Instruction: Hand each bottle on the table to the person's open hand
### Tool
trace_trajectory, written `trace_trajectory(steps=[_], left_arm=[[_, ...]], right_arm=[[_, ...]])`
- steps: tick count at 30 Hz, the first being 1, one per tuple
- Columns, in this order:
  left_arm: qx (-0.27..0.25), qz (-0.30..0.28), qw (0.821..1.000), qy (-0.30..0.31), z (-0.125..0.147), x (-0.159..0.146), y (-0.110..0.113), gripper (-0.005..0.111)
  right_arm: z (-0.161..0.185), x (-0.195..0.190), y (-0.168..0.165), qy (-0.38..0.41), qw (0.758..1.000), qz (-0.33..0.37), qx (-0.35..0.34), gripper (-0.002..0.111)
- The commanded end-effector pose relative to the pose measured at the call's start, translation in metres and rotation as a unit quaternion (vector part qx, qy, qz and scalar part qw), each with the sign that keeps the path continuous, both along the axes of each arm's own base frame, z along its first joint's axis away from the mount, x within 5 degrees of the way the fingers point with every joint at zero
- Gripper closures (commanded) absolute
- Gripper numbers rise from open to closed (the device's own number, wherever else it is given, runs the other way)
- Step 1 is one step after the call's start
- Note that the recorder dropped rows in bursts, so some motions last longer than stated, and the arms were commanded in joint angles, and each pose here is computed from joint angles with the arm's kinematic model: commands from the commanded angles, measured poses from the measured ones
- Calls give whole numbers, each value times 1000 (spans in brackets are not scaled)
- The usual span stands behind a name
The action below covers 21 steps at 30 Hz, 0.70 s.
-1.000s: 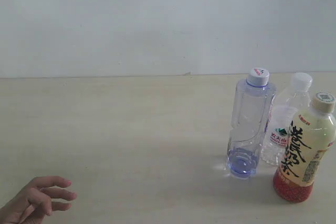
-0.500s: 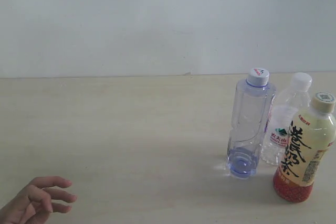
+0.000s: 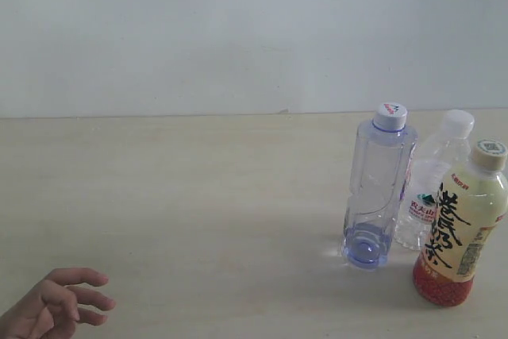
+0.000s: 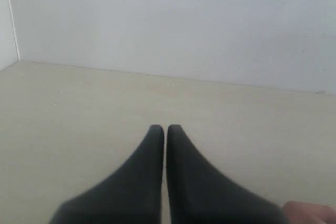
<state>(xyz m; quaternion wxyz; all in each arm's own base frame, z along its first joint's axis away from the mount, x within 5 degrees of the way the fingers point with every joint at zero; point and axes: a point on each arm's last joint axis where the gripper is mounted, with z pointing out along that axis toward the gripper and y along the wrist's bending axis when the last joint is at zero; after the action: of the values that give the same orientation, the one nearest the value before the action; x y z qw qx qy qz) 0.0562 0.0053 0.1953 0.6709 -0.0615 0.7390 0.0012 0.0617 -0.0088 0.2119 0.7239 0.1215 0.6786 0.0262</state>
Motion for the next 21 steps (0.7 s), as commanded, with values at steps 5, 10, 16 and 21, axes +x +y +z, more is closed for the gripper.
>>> trace_trajectory(steps=[5,10,16,21], left_arm=[[3,1,1000,-4,2,0,0,103],[3,1,1000,-4,2,0,0,103],[3,1,1000,-4,2,0,0,103],[3,1,1000,-4,2,0,0,103]], right_arm=[[5,-1,0,-27,1000,-4,-10,108],[9,-1,-1,-46,999,-5,-13,108],[9,-1,-1,-49,999,-6,-13,108],[7,-1,-1,-38,999,-5,-12,108]])
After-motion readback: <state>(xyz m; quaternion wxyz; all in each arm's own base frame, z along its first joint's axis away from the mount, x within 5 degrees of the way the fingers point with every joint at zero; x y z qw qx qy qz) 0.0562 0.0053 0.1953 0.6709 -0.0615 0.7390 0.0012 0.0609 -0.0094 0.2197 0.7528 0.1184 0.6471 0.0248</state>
